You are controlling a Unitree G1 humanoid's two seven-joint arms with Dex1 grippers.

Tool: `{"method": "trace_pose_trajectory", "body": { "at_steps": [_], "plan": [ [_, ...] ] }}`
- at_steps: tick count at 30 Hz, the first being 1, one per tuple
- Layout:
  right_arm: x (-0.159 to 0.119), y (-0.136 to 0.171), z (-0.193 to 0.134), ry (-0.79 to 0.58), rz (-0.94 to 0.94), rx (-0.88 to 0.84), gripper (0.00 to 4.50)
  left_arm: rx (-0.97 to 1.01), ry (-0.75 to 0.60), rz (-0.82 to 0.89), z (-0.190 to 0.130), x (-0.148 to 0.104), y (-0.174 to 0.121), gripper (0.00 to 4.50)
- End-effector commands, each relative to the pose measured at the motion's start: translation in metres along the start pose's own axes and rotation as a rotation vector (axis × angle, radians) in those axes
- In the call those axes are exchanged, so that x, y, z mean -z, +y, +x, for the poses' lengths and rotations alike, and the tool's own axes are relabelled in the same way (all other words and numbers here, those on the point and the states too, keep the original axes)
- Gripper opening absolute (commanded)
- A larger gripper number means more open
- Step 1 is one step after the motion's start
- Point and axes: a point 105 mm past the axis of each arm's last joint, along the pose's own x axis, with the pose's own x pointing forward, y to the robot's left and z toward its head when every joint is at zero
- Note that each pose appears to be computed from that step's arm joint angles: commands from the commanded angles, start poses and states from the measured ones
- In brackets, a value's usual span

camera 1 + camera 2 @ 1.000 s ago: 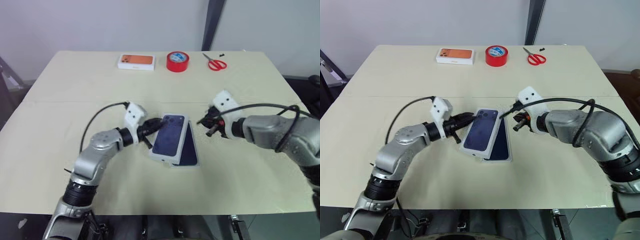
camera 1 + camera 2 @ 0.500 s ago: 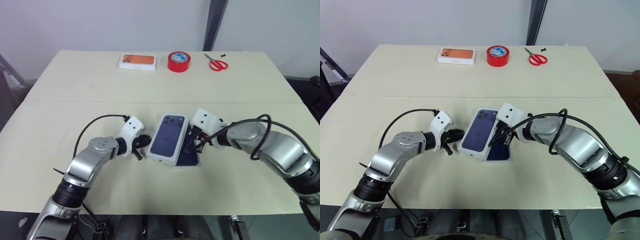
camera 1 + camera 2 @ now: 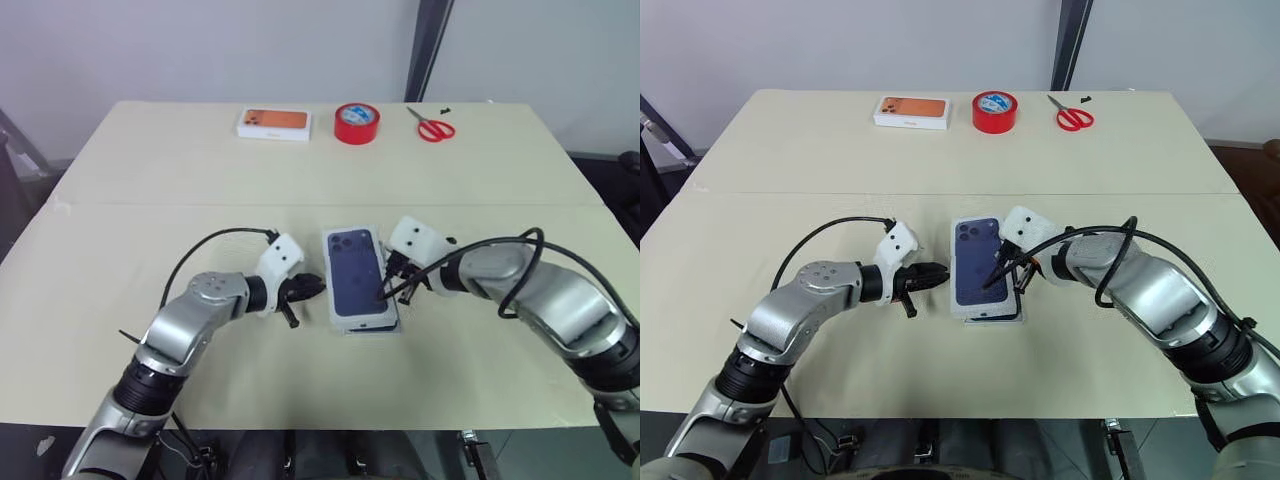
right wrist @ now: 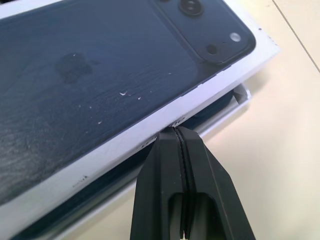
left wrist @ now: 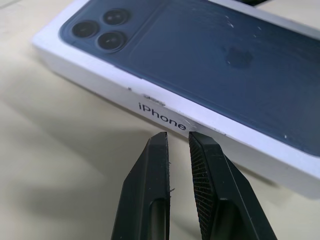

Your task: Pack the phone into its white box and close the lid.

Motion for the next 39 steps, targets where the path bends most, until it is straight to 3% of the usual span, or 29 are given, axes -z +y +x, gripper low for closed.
{"method": "trace_pose_trajectory", "body": {
  "at_steps": [1,13,33,39],
  "plan": [
    [-0.008,0.012,-0.008,-0.036,-0.046,-0.048,0.01,0.074,-0.067,0.049,0.007,-0.021,-0.019,0.71],
    [0.007,0.014,-0.01,0.015,-0.041,-0.045,0.01,0.104,-0.061,0.057,0.013,-0.024,-0.025,0.71],
    [0.014,0.01,-0.019,0.028,-0.051,-0.035,0.01,0.082,0.01,0.053,0.01,-0.006,-0.019,0.71],
    [0.002,-0.001,-0.044,-0.114,-0.009,-0.076,0.01,0.034,-0.181,-0.024,-0.005,-0.046,-0.001,0.71]
  ]
}}
